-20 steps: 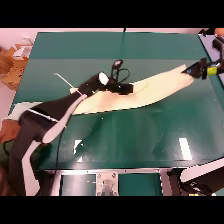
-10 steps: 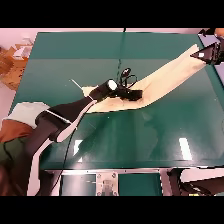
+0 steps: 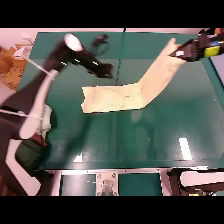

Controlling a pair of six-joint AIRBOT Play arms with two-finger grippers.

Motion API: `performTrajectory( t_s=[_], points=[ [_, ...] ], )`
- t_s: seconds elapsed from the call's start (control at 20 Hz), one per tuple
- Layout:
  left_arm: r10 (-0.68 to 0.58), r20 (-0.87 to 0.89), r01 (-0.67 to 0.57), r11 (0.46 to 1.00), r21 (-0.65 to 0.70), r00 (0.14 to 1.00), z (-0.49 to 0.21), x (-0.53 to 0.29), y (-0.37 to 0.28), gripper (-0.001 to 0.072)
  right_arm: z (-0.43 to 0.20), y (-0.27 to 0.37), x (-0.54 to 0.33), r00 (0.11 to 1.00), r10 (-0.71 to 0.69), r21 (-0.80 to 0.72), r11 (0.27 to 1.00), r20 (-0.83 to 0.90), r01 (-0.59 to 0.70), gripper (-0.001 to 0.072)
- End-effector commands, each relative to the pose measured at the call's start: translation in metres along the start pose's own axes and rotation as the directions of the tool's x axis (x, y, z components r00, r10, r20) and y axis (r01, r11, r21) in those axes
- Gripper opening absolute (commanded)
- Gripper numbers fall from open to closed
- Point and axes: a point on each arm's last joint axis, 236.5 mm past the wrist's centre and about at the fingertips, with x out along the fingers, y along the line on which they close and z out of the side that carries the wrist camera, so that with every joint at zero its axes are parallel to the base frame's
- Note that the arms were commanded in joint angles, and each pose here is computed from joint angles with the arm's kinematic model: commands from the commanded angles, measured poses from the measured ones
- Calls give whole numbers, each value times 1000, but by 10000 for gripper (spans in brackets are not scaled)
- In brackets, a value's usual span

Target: Fold the shirts.

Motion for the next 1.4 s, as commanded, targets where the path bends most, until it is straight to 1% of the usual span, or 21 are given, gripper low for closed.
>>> performTrajectory(
  t_s=[0.0, 0.1, 0.3, 0.35, 0.4, 0.45, 0.5, 0.6, 0.75, 0.85, 0.95, 1.0, 1.1, 1.25, 1.35],
  points=[
    [193, -111, -201, 977, -68, 975, -43, -99, 64, 27, 5, 16, 94, 1000, -31, -10, 999, -1, 31, 11],
    [249, -116, -262, 958, -118, 962, -54, -129, 91, 27, -5, 23, 169, 1000, -22, 7, 1000, 15, 22, 10],
    [286, -77, -296, 935, -195, 955, -56, -153, 125, 27, -53, 30, 335, 997, -33, 75, 997, 65, 28, 12],
    [291, -72, -300, 933, -201, 954, -56, -156, 129, 27, -69, 31, 371, 996, -38, 101, 994, 78, 30, 119],
    [292, -77, -302, 935, -185, 953, -58, -156, 130, 27, -90, 32, 403, 997, -45, 99, 994, 66, 38, 439],
    [294, -81, -304, 939, -164, 952, -58, -157, 130, 27, -104, 32, 419, 998, -47, 93, 995, 42, 43, 531],
    [292, -83, -302, 941, -152, 953, -59, -156, 130, 27, -110, 31, 421, 999, -47, 84, 995, 18, 46, 531],
    [293, -82, -302, 941, -150, 953, -59, -156, 130, 27, -86, 17, 390, 998, -56, 75, 996, 14, 55, 531],
    [292, -83, -302, 944, -135, 953, -59, -156, 130, 27, -21, -26, 288, 994, -88, 109, 991, 68, 81, 531],
    [292, -82, -301, 944, -135, 953, -59, -156, 130, 27, -1, -71, 210, 986, -152, 163, 977, 68, 139, 531],
    [295, -76, -303, 943, -135, 952, -57, -157, 130, 27, -10, -130, 142, 969, -246, 263, 936, 11, 235, 533],
    [296, -75, -303, 943, -135, 952, -57, -157, 131, 27, -24, -162, 115, 956, -294, 323, 903, -23, 285, 537],
    [295, -75, -303, 943, -137, 952, -57, -157, 130, 27, -56, -212, 87, 942, -330, 450, 834, -55, 318, 541],
    [296, -73, -304, 940, -157, 952, -57, -156, 131, 27, -108, -250, 100, 936, -329, 530, 776, -121, 342, 541],
    [297, -69, -305, 938, -166, 952, -56, -156, 131, 27, -122, -249, 132, 956, -256, 543, 786, -146, 293, 541]
  ],
)
